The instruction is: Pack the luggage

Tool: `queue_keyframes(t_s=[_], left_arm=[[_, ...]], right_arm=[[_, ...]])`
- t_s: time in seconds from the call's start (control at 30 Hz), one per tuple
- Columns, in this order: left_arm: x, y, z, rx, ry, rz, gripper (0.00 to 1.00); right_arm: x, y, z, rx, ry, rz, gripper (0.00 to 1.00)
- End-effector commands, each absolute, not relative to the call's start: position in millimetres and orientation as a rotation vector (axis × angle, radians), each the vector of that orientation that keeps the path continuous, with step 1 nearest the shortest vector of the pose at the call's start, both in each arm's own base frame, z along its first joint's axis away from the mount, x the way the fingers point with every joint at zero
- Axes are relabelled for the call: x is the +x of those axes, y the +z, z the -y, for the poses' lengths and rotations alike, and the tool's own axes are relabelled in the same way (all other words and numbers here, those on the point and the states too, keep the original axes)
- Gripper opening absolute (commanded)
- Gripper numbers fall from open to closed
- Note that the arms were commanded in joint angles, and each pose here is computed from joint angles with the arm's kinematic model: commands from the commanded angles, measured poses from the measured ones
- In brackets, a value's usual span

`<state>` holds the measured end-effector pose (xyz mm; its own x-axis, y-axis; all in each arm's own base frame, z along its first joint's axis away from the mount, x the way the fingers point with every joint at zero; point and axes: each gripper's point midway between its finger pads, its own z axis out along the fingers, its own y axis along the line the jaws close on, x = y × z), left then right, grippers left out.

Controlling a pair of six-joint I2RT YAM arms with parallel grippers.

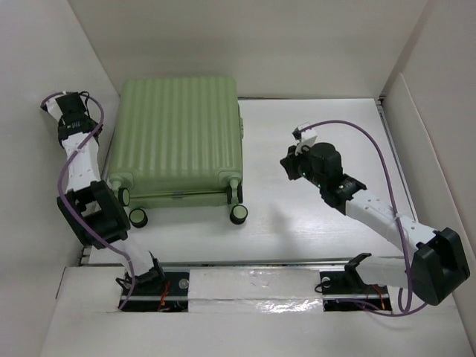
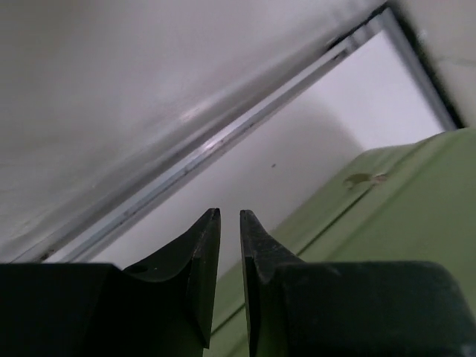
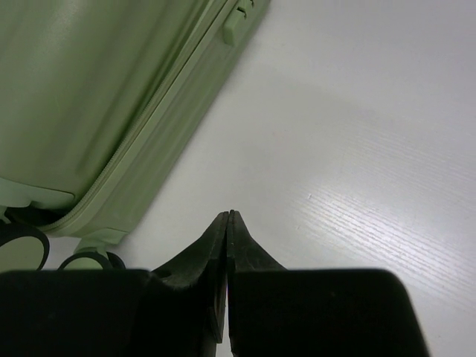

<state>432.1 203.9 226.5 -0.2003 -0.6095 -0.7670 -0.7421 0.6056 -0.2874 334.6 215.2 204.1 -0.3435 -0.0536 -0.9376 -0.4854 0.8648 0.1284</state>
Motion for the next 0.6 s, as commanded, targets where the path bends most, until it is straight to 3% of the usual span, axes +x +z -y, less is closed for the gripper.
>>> queue_keyframes(t_s=[0.0,0.23,0.4,0.57], left_arm=[[438,200,-189,-1.051,0.116,-1.997,0.14],[422,121,-147,-1.095,-0.030,-2.135,0.14],[415,98,-66,-0.968,-0.138,-2.245,0.11],[393,110,-8,-0.906,-0.275,-2.202,0.12]], right_arm=[[345,225,-217,-0.366,0.453,-1.804,0.05],[347,229,-202,-0.312,0.401,-1.802,0.07],[357,226,-169,-0.227,0.338,-1.831,0.07],[372,226,-123,-0.107,0.259,-1.847,0.21]])
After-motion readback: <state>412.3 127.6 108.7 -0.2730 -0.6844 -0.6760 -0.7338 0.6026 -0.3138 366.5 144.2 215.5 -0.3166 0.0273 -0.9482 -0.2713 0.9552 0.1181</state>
